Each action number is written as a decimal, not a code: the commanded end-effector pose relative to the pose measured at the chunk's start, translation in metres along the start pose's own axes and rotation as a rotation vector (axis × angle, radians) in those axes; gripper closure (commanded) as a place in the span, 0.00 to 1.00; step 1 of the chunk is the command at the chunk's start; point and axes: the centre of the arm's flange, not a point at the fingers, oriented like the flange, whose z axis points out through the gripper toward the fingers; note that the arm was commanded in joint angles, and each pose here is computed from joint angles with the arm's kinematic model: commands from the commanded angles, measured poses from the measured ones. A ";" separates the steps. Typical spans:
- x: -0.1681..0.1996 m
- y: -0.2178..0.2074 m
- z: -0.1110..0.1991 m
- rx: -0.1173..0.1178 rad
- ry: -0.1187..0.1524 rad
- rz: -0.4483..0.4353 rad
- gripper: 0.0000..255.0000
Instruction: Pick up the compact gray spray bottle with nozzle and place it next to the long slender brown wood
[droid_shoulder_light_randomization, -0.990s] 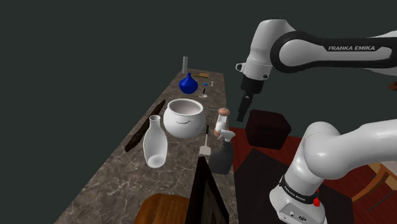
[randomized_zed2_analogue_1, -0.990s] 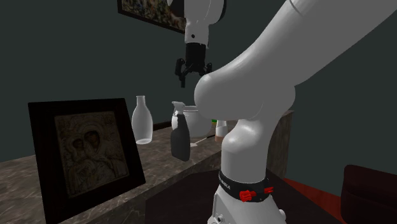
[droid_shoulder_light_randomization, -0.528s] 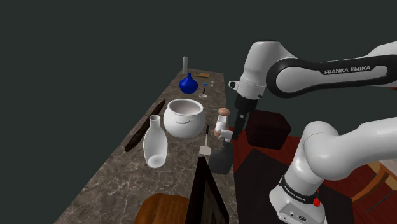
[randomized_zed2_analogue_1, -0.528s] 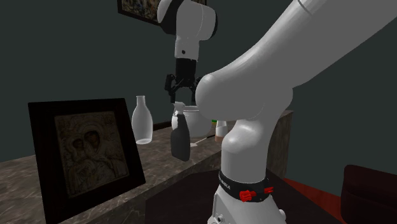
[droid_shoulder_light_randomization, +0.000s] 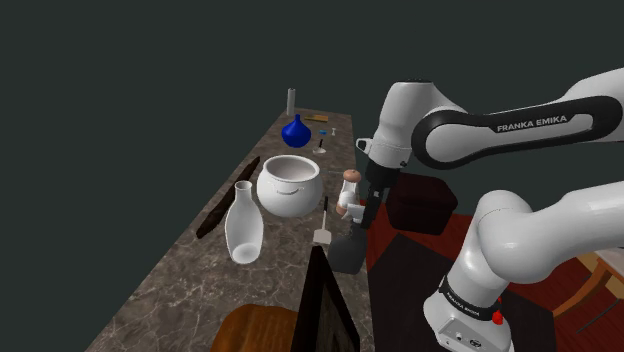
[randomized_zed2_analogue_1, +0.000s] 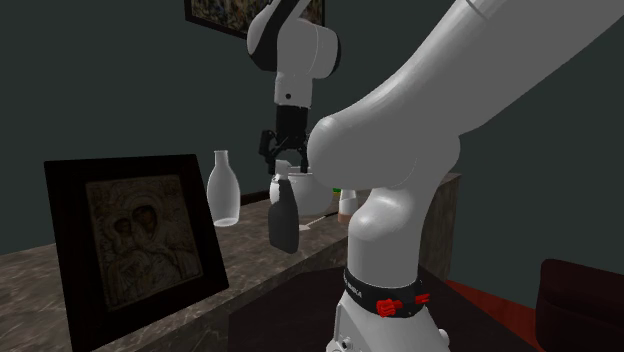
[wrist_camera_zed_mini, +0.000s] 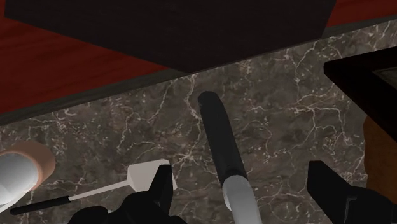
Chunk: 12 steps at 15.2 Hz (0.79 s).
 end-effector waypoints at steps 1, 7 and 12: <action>0.000 0.000 0.000 0.000 0.000 0.000 0.00; 0.000 0.000 0.000 0.000 0.000 0.000 1.00; 0.000 0.000 0.000 0.000 0.000 0.000 1.00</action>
